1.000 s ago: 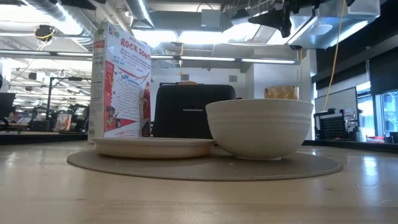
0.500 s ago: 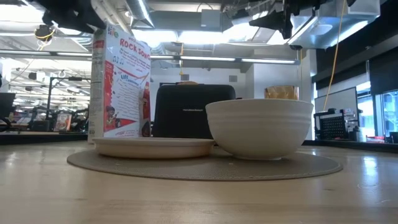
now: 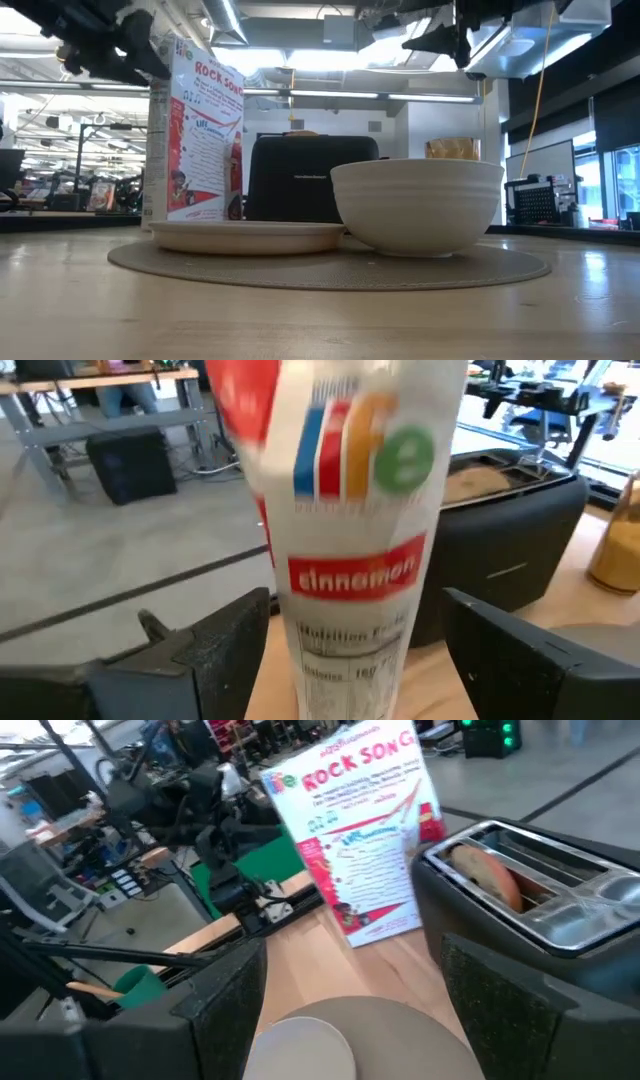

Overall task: Arrange a breakfast setting
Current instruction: Pour the cereal into the white bowl

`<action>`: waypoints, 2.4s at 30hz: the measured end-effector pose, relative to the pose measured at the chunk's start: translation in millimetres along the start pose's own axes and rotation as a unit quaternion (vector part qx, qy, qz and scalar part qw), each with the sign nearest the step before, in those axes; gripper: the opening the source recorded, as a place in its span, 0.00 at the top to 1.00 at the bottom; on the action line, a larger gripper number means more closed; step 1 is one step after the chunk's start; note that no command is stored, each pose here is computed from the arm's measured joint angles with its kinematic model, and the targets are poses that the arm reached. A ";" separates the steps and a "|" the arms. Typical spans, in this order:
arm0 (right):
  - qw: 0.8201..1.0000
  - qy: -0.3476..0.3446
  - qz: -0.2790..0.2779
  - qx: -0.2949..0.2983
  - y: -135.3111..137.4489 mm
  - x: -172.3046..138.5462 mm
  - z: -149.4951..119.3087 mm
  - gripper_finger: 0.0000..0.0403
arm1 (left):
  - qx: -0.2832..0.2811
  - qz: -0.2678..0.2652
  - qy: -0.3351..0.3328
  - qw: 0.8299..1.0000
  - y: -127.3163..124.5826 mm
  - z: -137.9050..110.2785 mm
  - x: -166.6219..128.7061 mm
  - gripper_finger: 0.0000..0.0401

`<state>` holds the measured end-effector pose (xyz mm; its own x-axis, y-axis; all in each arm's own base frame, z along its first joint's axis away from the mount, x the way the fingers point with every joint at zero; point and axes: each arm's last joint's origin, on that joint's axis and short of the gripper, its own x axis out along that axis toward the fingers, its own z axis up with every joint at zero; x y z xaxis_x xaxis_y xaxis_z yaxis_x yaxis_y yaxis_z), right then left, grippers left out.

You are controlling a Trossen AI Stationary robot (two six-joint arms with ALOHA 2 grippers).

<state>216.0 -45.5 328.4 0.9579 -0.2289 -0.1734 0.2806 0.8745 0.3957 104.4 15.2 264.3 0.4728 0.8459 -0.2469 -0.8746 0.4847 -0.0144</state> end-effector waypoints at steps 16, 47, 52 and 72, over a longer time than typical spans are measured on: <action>1.000 0.010 0.007 0.002 -3.7 0.2 0.2 0.29 | -0.131 0.024 0.010 0.991 -2.2 -93.9 27.7 0.12; 1.000 0.014 0.016 -0.001 -2.8 0.2 -0.2 0.29 | -0.075 0.032 -0.025 0.996 6.6 -101.8 57.5 0.01; 1.000 0.016 0.020 -0.001 -2.6 0.2 -0.2 0.29 | -0.082 0.032 -0.007 0.996 11.9 -102.2 65.5 0.01; 0.999 0.013 0.031 0.002 -1.5 0.2 0.9 0.29 | -0.069 0.018 0.050 0.996 15.8 -112.2 101.0 0.22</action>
<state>215.8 -47.3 328.6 0.9714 -0.1643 -0.1713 0.2219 0.8846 0.4102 126.3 83.3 130.3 0.4345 0.8323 -0.3442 -0.9001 0.4141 -0.1351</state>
